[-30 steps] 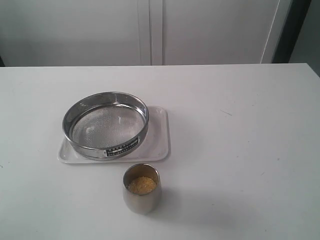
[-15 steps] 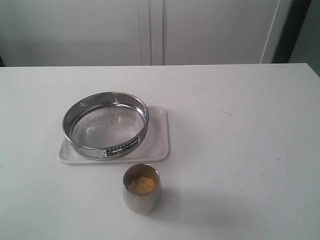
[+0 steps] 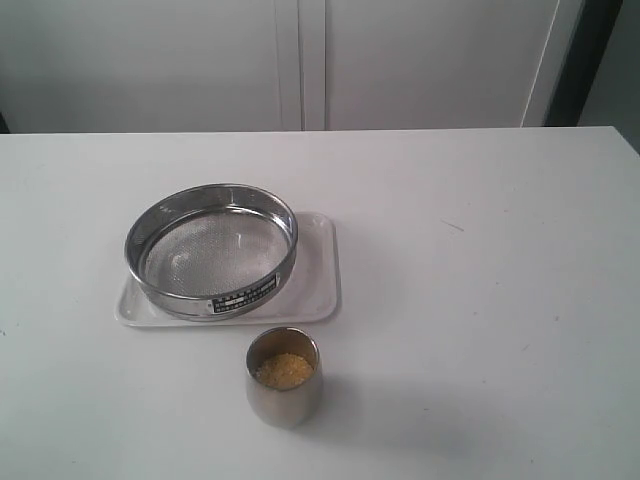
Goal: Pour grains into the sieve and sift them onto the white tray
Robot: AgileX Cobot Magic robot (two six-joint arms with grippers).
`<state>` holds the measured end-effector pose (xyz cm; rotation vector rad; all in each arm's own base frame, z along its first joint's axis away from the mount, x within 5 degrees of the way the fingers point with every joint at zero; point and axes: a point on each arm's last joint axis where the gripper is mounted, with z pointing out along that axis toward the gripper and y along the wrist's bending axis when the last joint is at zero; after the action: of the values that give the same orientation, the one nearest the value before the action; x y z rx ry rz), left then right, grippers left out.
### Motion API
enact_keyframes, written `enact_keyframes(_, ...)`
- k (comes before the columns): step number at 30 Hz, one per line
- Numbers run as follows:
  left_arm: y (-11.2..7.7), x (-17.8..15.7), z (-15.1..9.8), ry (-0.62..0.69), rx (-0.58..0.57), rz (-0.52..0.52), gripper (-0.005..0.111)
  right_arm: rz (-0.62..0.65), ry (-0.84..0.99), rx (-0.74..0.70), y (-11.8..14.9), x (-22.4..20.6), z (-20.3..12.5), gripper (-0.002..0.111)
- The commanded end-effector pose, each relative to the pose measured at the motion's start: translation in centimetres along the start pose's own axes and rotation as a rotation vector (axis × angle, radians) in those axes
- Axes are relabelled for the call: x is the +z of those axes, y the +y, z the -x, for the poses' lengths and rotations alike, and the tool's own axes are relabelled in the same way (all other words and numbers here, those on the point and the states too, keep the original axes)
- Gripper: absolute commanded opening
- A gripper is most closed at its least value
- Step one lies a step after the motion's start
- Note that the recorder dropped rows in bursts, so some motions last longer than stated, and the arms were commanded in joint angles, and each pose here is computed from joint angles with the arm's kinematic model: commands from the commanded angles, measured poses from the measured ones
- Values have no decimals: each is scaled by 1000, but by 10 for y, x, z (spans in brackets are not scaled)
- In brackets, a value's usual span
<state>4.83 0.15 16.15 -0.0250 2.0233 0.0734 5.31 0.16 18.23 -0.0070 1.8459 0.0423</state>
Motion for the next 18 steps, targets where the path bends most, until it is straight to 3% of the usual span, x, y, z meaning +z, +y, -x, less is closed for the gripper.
enact_keyframes(1,0,1,-4,16,-13,-4,0,-1,-13,-4,0,0,-1,0)
enact_keyframes(18,0,1,-4,16,-13,-4,0,-3,-13,-11,0,0,-1,0)
